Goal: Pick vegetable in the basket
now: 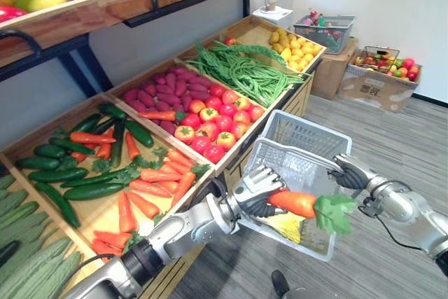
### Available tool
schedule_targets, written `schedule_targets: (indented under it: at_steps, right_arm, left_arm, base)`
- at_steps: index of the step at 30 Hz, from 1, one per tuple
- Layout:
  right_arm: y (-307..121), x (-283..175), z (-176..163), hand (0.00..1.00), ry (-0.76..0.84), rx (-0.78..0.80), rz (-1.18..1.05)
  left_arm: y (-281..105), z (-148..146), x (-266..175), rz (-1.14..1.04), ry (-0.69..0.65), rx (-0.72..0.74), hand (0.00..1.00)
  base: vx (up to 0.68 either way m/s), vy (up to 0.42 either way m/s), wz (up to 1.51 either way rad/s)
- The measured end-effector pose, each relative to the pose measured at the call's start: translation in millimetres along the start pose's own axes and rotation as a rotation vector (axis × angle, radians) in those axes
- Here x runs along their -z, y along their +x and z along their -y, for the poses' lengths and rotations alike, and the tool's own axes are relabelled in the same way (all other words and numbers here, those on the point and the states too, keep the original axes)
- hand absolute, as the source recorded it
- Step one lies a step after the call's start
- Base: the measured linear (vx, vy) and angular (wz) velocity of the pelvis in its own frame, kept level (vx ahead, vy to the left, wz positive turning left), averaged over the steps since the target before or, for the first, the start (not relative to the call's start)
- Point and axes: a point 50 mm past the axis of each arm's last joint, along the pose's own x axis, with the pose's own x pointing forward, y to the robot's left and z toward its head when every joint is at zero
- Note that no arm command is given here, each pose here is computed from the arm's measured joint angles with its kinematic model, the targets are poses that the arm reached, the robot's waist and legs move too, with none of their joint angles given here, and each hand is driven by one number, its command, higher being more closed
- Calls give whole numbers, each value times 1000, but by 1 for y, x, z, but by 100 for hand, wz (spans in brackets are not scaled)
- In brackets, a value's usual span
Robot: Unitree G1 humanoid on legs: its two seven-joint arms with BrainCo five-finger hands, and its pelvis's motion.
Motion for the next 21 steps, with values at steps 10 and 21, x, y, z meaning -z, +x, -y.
schedule_targets:
  at_steps: [10,21]
  right_arm:
    - [-9,0,2,100,-80,-128,11]
    - [-7,-18,6,100,-57,-115,107]
  left_arm:
    - [-3,12,5,-23,-11,69,100]
    - [-14,33,37,-202,4,138,100]
  base:
    - [-46,-29,-10]
    - [-30,-22,-6]
